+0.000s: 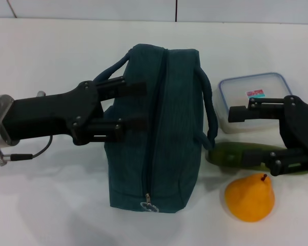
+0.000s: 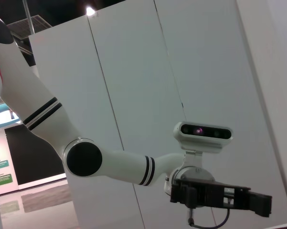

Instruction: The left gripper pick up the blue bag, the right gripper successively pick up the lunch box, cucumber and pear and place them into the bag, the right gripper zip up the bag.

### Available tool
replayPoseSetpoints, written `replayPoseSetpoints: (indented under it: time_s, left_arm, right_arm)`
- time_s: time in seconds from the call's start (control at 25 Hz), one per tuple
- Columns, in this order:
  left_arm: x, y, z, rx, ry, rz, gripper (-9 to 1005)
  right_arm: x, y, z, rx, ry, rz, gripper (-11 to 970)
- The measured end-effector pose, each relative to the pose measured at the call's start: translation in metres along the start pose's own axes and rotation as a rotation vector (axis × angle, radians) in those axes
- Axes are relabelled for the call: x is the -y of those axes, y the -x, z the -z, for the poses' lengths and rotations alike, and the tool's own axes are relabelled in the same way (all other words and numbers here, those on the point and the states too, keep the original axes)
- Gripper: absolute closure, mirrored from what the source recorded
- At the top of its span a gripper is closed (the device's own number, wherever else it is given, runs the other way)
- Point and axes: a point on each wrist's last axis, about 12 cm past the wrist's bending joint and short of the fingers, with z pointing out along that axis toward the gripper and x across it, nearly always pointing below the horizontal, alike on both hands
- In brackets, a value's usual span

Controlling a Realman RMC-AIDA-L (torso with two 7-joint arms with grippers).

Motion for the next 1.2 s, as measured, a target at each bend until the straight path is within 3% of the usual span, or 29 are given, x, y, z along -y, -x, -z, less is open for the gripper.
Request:
replayPoseSetpoints:
  time_s: [0.68,0.84,1.2]
  left_arm:
    - [-0.001,0.007,0.003,0.058,0.021,-0.017,119]
    - [-0.010,0.026,0.015,0.082,0.126,0.075,120]
    - [-0.019,0.060,0.029,-0.142,0.411,0.349,142]
  right_arm:
    - [0.002,-0.002,-0.001,-0.014,-0.016,-0.006,198]
    - [0.001,-0.006,0.000,-0.032,-0.025,-0.015,198]
    - [-0.001,-0.012,0.010,-0.037,-0.079,-0.031,199]
